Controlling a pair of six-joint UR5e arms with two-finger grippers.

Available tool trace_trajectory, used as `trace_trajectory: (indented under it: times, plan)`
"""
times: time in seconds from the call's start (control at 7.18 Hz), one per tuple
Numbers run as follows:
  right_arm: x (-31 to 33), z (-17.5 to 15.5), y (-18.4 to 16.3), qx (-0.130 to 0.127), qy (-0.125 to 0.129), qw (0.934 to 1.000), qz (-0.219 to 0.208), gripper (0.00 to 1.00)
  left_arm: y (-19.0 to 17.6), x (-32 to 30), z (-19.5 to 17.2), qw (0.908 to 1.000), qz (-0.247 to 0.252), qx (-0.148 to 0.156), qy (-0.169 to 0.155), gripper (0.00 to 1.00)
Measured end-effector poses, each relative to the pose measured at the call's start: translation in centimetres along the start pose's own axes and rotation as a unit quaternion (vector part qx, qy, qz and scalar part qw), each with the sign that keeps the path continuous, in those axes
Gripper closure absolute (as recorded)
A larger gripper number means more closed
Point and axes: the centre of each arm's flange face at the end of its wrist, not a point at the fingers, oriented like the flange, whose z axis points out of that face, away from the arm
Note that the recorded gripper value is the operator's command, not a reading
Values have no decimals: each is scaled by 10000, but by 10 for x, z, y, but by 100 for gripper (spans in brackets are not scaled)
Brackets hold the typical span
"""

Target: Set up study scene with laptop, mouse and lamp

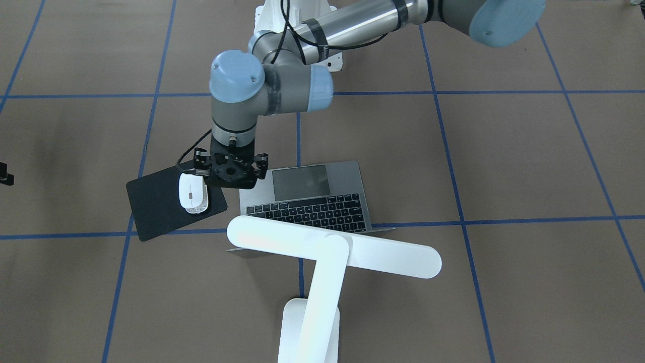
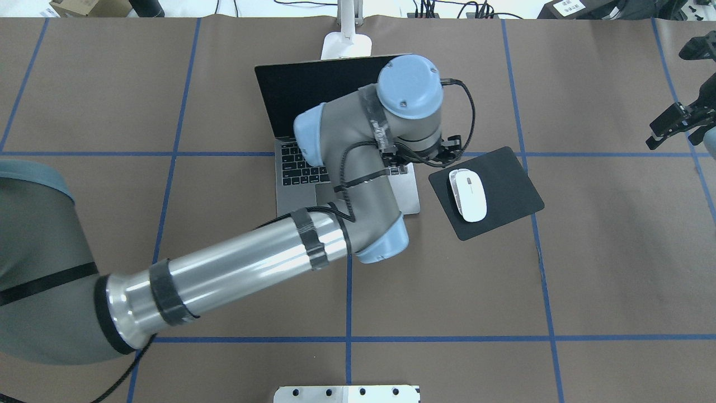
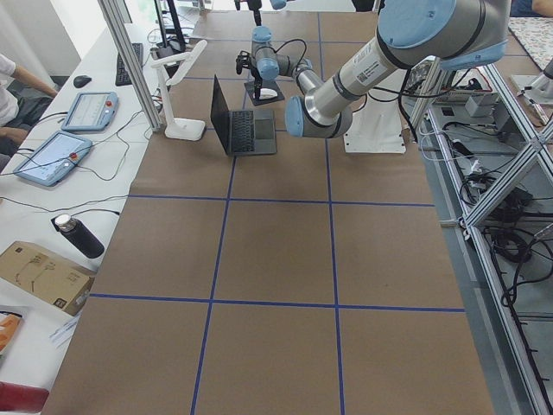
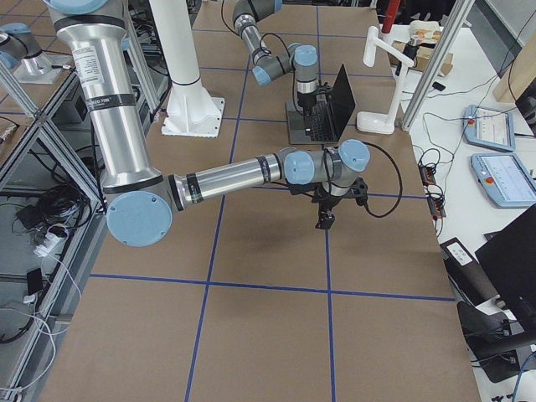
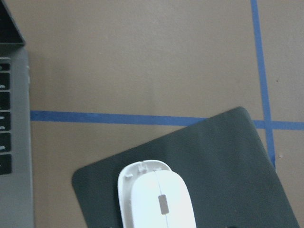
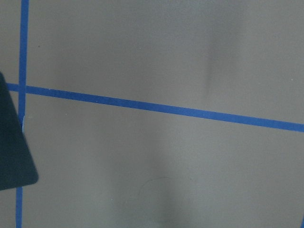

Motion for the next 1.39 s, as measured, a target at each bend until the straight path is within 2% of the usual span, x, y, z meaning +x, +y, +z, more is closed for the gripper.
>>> trace_trajectory:
  times: [0.42,0.7,0.84,0.97,1.25,1.39]
  plan:
    - [7,-8,0,161,30,9999,-19,1,-53,-191,-62,9977,518,-390,186,15]
    - [15,-16,-1,369,227,9990,-59,1,-88,-336,-112,9942,923,-512,200,8]
    - [21,-18,0,519,346,9980,-63,1,-102,-411,-137,9927,1093,-484,132,2]
    - [29,-21,4,662,386,9971,-12,1,-112,-486,-162,9915,1237,-416,11,1]
    - [45,-21,23,953,333,9948,118,1,-117,-608,-199,9889,1412,-366,-297,1]
    - [47,-21,30,1094,280,9934,200,1,-116,-649,-213,9876,1465,-366,-427,1]
